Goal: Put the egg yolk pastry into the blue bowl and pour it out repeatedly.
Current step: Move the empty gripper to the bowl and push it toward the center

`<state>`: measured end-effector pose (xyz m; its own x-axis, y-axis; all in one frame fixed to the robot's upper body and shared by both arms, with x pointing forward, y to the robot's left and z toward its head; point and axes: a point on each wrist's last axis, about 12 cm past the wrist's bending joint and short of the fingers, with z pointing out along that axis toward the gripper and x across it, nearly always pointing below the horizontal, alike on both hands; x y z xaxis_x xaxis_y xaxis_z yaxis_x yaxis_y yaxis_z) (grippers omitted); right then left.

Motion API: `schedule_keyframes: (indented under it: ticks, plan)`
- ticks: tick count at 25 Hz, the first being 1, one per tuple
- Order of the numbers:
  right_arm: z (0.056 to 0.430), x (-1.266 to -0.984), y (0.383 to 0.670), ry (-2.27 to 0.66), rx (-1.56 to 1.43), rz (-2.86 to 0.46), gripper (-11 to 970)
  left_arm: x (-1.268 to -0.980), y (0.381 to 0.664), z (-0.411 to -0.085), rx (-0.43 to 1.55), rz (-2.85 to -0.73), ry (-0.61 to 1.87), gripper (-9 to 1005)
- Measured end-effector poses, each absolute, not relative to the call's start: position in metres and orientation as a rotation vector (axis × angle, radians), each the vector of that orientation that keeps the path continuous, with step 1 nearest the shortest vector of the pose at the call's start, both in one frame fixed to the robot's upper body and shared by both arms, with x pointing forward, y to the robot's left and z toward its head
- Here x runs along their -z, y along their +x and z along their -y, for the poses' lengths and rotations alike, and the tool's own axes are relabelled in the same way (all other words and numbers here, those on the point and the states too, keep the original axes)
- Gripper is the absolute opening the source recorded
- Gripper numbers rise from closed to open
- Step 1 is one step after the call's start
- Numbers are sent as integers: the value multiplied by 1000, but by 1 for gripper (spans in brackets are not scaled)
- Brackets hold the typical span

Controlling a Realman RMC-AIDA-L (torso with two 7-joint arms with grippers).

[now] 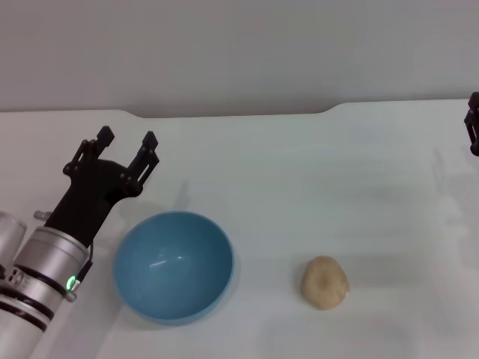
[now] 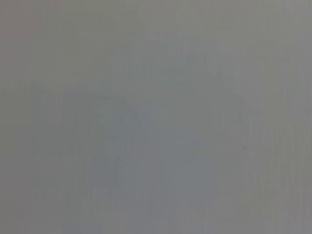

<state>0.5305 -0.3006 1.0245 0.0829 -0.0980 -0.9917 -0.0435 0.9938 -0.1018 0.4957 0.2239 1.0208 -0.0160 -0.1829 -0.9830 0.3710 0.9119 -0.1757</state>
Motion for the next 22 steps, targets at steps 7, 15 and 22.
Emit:
schedule_keyframes:
  ticks: [7,15,22]
  plan:
    - [302,-1024,531,-113,46,-1497,466,-1022,504,-218,451,-1543,178,726]
    - [306,-1023,534,-116,63,-1515,467,-1032,518,-205,479,-1572,180,726]
    - [306,-1022,534,-116,65,-1523,467,-1068,557,-192,457,-1653,256,725]
